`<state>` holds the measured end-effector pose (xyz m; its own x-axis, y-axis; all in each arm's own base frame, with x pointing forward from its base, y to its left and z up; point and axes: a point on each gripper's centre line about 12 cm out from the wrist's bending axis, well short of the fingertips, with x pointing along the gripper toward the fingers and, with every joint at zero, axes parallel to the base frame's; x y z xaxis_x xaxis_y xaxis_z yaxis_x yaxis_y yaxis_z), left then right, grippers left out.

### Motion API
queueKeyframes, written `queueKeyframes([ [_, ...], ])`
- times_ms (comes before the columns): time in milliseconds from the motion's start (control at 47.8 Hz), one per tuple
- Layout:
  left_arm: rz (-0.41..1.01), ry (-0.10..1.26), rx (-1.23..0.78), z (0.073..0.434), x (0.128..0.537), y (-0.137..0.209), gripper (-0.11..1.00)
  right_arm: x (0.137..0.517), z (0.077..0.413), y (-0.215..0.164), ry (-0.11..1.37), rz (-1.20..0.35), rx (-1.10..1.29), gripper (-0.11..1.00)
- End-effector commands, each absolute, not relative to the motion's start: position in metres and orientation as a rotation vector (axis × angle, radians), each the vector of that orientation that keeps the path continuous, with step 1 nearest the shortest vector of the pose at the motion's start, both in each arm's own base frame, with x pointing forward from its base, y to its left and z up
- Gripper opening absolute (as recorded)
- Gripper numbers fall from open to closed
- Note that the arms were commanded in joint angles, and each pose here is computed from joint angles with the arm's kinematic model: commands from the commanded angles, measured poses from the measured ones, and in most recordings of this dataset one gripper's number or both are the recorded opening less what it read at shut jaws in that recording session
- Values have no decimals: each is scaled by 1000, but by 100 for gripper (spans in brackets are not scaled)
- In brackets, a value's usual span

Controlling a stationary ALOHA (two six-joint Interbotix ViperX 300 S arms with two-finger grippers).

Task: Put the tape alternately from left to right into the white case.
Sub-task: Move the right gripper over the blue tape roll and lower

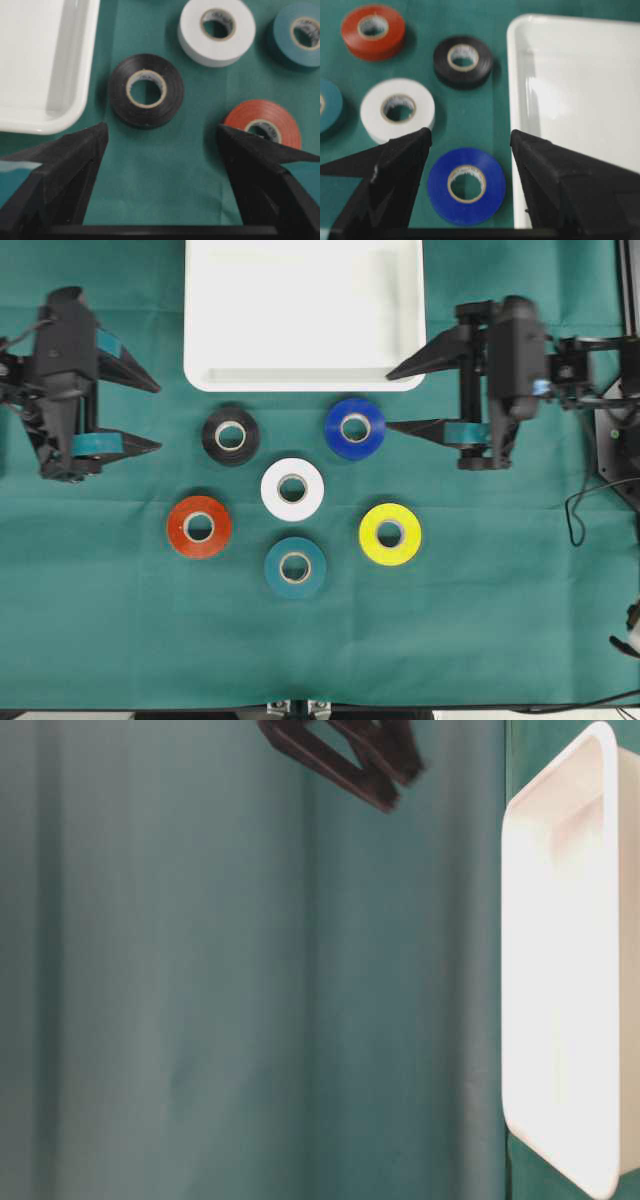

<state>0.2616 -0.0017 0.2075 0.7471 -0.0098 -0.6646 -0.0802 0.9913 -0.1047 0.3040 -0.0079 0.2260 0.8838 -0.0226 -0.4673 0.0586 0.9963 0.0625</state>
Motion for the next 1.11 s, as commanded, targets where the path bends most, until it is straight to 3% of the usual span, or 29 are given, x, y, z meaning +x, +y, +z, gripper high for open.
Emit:
queueKeyframes([
  [0, 34, 727, -127, 215, 272, -3, 82, 317, 234, -8, 499, -44, 75, 73],
  [355, 32, 793, -118, 204, 280, -4, 82, 342, 213, -10, 677, -54, 75, 73],
  [1087, 34, 819, -119, 199, 284, -4, 81, 353, 197, -5, 760, -46, 76, 73],
])
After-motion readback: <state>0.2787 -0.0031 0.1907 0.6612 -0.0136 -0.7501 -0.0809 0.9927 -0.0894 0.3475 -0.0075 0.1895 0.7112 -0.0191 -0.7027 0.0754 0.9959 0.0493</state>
